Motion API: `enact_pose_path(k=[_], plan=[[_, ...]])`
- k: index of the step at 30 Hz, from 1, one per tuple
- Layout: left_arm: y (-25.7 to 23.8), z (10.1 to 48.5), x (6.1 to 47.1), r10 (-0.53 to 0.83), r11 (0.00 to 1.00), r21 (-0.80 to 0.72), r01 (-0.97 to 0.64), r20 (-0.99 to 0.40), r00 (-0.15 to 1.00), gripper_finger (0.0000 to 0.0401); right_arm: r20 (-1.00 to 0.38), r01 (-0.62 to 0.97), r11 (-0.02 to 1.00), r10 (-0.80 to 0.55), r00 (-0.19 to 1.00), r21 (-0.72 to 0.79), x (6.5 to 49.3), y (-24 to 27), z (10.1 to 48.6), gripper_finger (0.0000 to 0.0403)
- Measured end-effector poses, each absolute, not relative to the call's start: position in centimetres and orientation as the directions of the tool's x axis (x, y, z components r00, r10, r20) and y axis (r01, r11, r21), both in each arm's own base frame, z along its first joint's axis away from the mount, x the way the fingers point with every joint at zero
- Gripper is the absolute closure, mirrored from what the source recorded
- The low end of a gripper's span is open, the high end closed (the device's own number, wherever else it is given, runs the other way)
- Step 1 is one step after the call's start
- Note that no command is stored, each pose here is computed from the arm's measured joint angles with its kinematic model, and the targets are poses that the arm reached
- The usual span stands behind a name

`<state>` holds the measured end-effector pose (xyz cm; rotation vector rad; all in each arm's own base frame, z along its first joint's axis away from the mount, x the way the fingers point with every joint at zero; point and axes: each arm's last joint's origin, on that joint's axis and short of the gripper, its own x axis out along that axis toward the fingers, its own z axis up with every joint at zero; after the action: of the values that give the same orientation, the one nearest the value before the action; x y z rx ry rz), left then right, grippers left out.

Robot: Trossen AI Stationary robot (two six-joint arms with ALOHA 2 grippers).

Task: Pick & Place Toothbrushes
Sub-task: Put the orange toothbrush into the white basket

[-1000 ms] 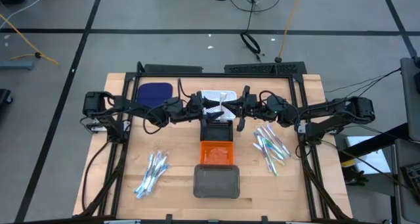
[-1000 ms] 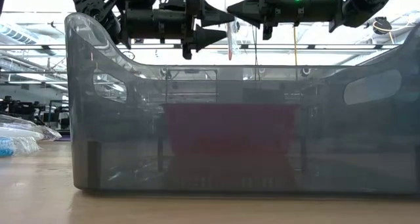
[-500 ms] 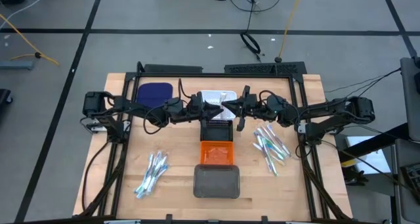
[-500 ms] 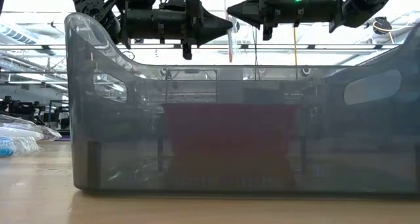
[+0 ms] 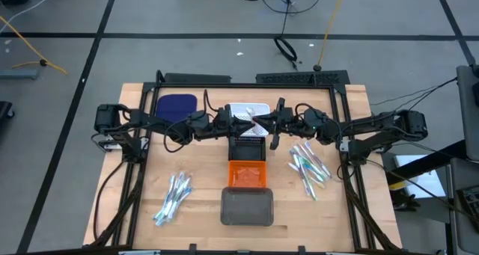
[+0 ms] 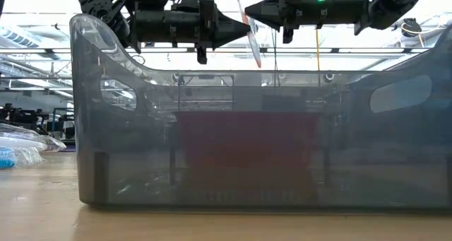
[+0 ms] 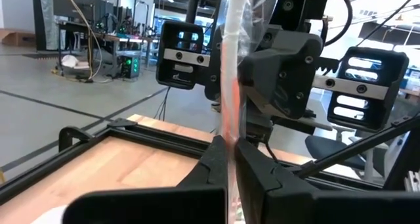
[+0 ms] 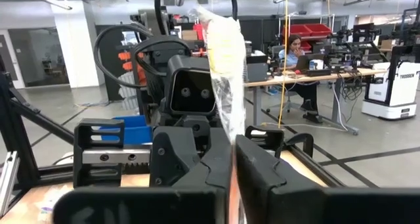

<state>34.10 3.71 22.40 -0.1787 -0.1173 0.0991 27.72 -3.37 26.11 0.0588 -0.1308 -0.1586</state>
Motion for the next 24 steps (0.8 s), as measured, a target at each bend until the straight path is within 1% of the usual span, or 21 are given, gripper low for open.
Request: enact_pose_path(k=[3, 9, 13, 17, 21, 24], plan=[[3.7, 22.4, 34.1, 0.109, 0.979, -0.183, -0.088, 0.103, 0.989, 0.0399, 0.097, 0.162, 0.985, -0.168, 0.981, 0.067, 27.5, -3.5, 26.1, 0.0358], [3.8, 22.3, 34.1, 0.11, 0.979, -0.181, -0.091, 0.101, 0.989, 0.04, 0.066, 0.173, 0.983, -0.177, 0.982, 0.066, 26.7, -3.6, 26.6, 0.0284], [4.0, 22.6, 33.9, 0.117, 0.979, -0.177, -0.101, 0.083, 0.99, 0.04, 0.006, 0.179, 0.983, -0.179, 0.984, 0.041, 25.9, -3.5, 26.8, 0.0247], [4.8, 23.0, 33.2, 0.168, 0.971, -0.175, -0.163, 0.013, 0.986, 0.0401, -0.061, 0.181, 0.982, -0.178, 0.982, 0.044, 24.9, -3.4, 26.9, 0.0231], [6.1, 23.1, 32.5, 0.256, 0.952, -0.16, -0.261, -0.052, 0.965, 0.0401, -0.116, 0.188, 0.979, -0.178, 0.977, 0.081, 24.4, -3.3, 26.8, 0.0231], [7.2, 22.6, 32.3, 0.304, 0.932, -0.178, -0.317, -0.097, 0.948, 0.0401, -0.144, 0.191, 0.978, -0.177, 0.974, 0.086, 24.4, -3.3, 26.5, 0.0235]])
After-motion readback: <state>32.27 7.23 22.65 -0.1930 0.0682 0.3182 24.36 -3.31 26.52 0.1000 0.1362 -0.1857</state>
